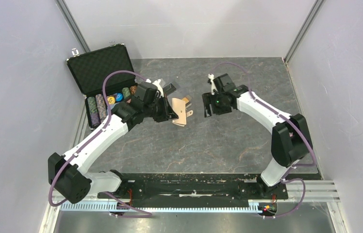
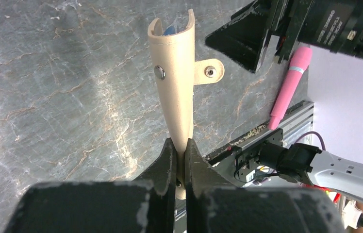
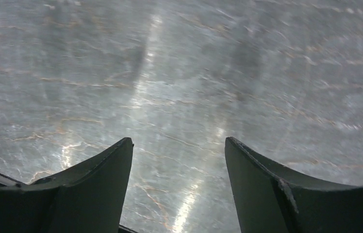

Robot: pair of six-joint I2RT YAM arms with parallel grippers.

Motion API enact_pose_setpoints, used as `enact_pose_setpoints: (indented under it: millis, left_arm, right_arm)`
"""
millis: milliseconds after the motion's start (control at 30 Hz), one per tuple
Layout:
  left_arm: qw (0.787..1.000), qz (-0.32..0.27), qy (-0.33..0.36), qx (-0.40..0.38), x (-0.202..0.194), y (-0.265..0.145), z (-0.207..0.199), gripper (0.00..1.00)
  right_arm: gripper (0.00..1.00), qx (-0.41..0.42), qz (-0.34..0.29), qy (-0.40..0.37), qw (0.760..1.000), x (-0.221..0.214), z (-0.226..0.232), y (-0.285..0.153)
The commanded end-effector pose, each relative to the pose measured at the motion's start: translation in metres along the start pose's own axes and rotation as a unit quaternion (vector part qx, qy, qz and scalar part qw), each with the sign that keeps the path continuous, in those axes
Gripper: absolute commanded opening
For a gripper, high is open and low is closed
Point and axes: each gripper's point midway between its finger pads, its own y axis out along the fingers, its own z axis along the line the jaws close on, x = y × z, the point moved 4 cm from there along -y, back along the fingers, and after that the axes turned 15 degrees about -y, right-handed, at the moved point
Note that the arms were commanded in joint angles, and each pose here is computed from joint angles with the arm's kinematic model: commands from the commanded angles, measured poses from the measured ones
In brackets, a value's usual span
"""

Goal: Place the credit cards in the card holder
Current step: Open the card holder.

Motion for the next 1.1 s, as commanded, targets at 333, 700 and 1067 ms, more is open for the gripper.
enact_pose_setpoints:
  millis: [333,700,1067]
  left_arm:
    - [0.996,0.002,-0.036,-0.084,-0.006,0.018,-0.012,0.02]
    - [0.995,0.017,-0.038,-0.090,-0.008,0.026,-0.013,0.02]
    - [0.995,0.012,-0.036,-0.087,-0.008,0.025,-0.012,0.02]
  right_arm:
    - [0.82,0.199,-0.166,-0.003,0.966,0.027,0.030,-0.072]
    - [0.64,0.225,-0.136,0.008,0.965,0.035,0.056,-0.046]
    - [0.32,0.220,-0.113,0.025,0.969,0.030,0.059,-0.025]
